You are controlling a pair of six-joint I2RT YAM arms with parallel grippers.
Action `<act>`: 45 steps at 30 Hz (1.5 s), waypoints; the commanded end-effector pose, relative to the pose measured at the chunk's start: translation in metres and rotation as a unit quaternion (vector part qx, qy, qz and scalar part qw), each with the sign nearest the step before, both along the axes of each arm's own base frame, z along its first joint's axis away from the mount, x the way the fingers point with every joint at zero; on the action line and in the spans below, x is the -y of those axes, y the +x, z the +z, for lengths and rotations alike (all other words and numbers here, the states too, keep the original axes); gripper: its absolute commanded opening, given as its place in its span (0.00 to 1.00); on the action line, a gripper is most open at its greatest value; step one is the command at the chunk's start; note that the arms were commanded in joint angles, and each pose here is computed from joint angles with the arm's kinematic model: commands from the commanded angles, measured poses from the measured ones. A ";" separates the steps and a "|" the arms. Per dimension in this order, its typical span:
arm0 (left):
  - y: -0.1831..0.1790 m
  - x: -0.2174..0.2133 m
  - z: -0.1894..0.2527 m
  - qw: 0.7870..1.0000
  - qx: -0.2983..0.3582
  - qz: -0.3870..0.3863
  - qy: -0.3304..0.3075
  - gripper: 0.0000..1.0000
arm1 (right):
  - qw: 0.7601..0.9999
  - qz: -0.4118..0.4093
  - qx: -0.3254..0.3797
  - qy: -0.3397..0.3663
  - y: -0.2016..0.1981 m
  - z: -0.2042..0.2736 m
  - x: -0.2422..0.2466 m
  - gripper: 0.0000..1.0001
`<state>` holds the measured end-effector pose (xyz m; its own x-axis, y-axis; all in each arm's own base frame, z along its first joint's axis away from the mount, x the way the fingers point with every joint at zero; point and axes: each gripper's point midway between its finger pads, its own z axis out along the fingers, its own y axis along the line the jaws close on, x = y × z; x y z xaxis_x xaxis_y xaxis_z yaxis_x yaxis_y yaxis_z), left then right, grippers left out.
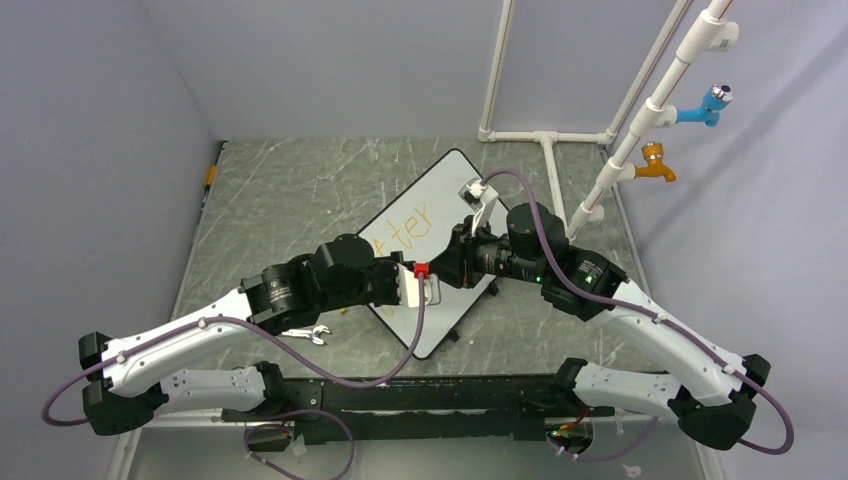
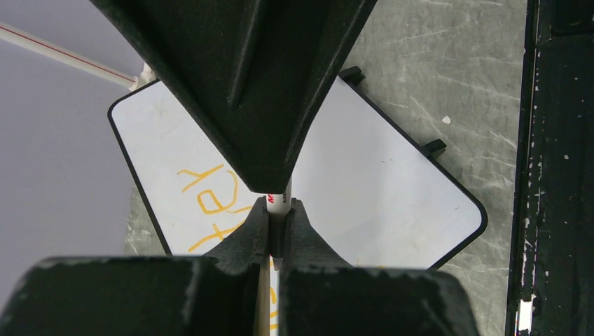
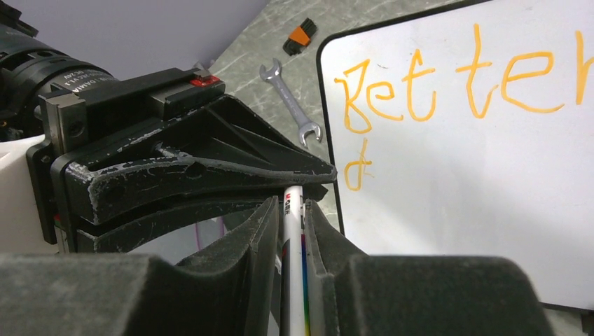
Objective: Write a sentence on the whiteboard
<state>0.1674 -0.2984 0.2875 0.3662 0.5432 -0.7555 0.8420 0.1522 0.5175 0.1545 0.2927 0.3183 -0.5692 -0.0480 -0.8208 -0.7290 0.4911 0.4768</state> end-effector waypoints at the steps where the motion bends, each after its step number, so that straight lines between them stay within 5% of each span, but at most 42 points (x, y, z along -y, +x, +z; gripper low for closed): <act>1: -0.004 0.010 0.039 0.998 0.007 -0.008 -0.069 0.00 | 0.999 -0.004 0.015 0.047 0.005 0.022 -0.009 0.22; 16: 0.001 0.012 0.053 0.997 0.024 -0.003 -0.080 0.00 | 0.998 0.046 -0.013 0.034 -0.003 0.003 -0.027 0.20; 29: 0.004 0.018 0.059 0.996 0.032 -0.006 -0.081 0.00 | 0.997 0.071 -0.025 0.030 -0.007 -0.005 -0.035 0.30; 36: 0.006 0.021 0.063 0.996 0.035 -0.006 -0.087 0.00 | 0.996 0.077 -0.033 0.029 -0.008 -0.011 -0.037 0.24; 42: 0.006 0.021 0.065 0.995 0.037 -0.006 -0.092 0.00 | 0.996 0.077 -0.039 0.025 -0.008 -0.018 -0.038 0.00; 45: 0.012 0.016 0.064 0.995 0.041 0.016 -0.091 0.00 | 0.997 0.071 -0.037 0.021 -0.006 -0.021 -0.036 0.00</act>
<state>0.1754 -0.2790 0.2711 0.2956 0.6438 -0.7058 0.8438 0.1705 0.5089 0.1629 0.3124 0.2987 -0.6096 -0.0713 -0.7895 -0.7248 0.4534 0.5187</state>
